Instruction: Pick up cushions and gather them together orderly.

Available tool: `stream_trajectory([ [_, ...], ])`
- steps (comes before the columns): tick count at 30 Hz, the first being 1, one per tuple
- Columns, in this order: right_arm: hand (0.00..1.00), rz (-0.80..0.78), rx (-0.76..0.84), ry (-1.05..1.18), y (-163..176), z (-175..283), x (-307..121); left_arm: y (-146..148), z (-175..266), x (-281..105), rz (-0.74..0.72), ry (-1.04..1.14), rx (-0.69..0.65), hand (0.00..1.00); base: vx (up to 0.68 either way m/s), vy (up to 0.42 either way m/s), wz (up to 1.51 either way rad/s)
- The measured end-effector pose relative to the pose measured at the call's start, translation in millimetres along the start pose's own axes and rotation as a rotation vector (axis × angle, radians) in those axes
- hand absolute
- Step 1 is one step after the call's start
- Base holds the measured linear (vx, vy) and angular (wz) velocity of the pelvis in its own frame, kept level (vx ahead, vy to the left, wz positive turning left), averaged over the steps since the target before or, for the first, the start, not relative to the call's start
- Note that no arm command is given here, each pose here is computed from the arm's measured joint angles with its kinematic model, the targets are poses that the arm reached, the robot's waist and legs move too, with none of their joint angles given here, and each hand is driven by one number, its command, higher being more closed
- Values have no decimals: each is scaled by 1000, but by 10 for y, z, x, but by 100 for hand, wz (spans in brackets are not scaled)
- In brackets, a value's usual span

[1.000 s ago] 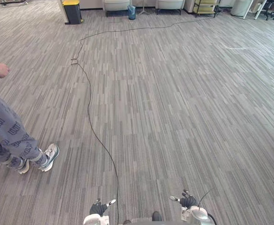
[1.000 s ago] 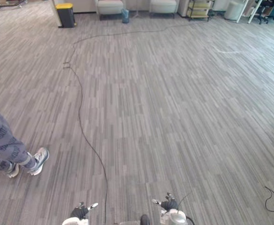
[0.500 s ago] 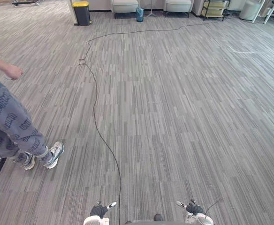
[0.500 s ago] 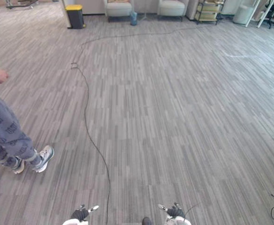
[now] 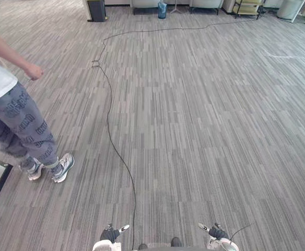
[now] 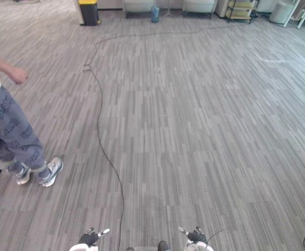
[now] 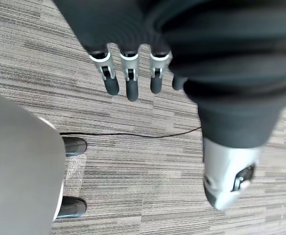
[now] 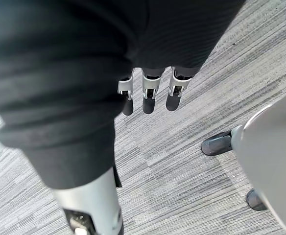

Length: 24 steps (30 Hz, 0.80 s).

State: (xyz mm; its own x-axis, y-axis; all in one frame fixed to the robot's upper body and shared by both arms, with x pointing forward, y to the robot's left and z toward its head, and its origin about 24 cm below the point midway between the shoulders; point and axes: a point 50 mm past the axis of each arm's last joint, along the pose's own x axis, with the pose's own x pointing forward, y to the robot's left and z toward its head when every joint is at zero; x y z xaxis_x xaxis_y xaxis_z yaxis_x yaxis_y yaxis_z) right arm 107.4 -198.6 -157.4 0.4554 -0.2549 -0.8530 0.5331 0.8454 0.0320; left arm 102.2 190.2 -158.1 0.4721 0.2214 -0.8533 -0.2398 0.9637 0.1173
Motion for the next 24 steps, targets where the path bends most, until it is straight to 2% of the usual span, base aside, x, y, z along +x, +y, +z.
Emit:
stream_trajectory([
  [2,0,9,5,-8,33,2,-4,30,157,21,14,-56,-26,0,14,-90,15],
  [8,0,21,-34,-19,51,39,3,0,244,22,11,-93,-47,0,112,29,-8],
  [14,0,36,-35,-35,116,92,13,-8,220,12,17,-91,-54,0,319,272,-33],
  [17,0,73,-22,-33,250,36,-19,7,210,13,20,-87,-48,0,579,340,-34],
  [24,0,113,-49,-103,331,147,-43,-148,245,24,-31,-85,-7,0,463,158,-11],
])
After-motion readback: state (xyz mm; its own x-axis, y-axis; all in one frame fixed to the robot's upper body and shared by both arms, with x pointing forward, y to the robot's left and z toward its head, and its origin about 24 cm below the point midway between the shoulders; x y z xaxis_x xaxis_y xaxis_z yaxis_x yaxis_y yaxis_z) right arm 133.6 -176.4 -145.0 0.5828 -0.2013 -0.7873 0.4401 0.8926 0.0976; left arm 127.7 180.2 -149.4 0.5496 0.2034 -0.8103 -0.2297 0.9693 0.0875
